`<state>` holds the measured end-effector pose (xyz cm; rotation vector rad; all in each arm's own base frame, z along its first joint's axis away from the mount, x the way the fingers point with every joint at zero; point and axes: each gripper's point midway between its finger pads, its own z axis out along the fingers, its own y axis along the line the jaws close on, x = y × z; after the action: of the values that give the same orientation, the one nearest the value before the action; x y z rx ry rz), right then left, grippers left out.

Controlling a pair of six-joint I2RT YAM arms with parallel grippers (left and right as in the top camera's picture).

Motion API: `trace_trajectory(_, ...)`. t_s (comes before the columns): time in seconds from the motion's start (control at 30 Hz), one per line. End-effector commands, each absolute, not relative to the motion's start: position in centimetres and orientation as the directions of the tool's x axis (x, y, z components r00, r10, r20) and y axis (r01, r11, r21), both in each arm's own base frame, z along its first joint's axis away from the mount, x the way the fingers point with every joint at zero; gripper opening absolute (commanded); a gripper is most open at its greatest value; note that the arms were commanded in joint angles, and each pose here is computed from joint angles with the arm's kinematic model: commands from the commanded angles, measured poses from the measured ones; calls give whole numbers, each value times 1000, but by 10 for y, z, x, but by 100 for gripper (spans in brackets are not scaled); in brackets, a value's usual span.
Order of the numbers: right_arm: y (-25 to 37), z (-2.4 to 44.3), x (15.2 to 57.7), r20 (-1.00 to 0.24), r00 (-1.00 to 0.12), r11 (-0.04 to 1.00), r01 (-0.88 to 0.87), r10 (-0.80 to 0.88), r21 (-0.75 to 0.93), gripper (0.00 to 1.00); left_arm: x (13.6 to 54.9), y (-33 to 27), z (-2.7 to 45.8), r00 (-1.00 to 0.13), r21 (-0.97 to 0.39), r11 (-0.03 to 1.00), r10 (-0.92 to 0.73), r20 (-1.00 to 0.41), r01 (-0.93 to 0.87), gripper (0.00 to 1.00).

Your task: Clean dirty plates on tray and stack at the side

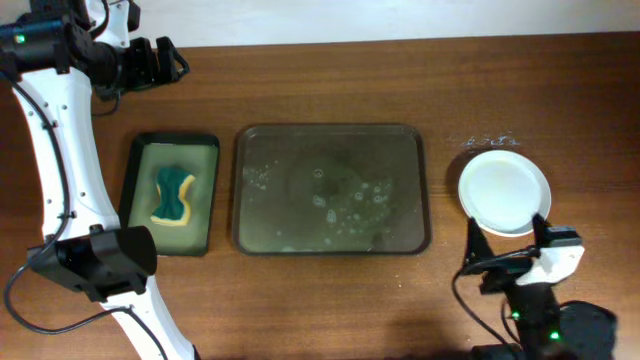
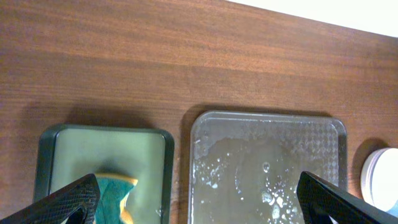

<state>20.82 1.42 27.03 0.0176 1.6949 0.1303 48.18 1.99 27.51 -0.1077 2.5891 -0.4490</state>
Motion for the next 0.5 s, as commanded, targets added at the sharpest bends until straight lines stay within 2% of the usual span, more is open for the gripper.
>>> trace_trajectory(0.0,21,255,214,-996,-47,991,-105,80,84,98,481,20,279,-864,-344,939,-167,-475,8,99)
trace_trajectory(0.1,21,242,222,-996,18,991,-110,83,80,98,481,20,279,-864,-344,939,-167,-475,8,99)
trace_trajectory(0.3,21,206,234,-996,-28,991,-101,80,83,99,481,20,279,-864,-344,939,-167,-475,8,99)
trace_trajectory(0.47,22,189,245,-995,44,991,-109,84,79,98,481,20,279,-864,-344,939,-167,-475,8,99)
